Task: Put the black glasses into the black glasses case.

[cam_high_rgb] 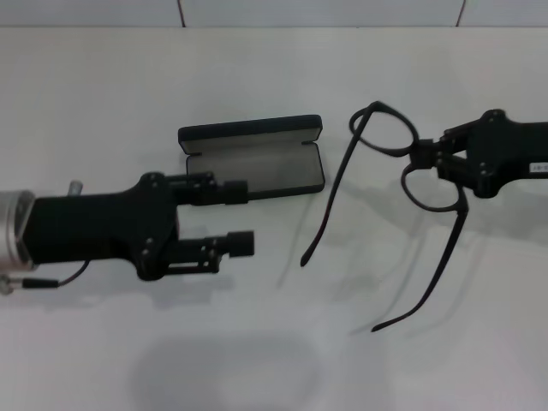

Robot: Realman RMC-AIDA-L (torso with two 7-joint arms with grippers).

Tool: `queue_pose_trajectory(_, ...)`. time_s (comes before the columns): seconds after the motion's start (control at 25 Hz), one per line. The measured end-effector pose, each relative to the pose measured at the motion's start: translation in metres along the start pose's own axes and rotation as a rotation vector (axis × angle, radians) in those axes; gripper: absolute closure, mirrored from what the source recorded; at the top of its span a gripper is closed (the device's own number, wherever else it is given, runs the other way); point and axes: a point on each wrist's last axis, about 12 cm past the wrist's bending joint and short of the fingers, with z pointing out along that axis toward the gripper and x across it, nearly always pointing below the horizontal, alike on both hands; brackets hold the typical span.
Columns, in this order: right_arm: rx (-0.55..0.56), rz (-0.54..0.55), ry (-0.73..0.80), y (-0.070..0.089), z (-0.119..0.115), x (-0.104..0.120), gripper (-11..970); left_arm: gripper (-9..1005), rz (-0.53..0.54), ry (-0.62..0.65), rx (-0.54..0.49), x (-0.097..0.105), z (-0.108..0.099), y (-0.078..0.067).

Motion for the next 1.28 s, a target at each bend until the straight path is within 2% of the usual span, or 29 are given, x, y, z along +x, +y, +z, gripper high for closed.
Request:
queue_pose_trajectory(0.2,-0.037,-0.034,0.010,0.002,0.012,0.001,905,306,0.102,-0.014,0.028,-0.013,0.011,0.008)
queue_pose_trajectory(0.44,-0.066,-0.085,0.008,0.006,0.017,0.002,905,512,0.172,-0.009,0.072,-0.019,0.024,0.011)
queue_pose_trajectory(0.56,-0.082,-0.103,-0.010,0.008,0.020,0.001,905,654,0.193,-0.005,0.087,-0.018,0.029,0.010)
queue_pose_trajectory(0.88,-0.096,-0.098,-0.066,0.011,0.023,-0.003,905,964,0.225,-0.010,0.088,-0.016,0.037,0.012)
queue_pose_trajectory(1.28,-0.104,-0.085,-0.079,0.012,0.023,-0.003,905,994,0.243,-0.014,0.102,-0.015,0.042,0.013)
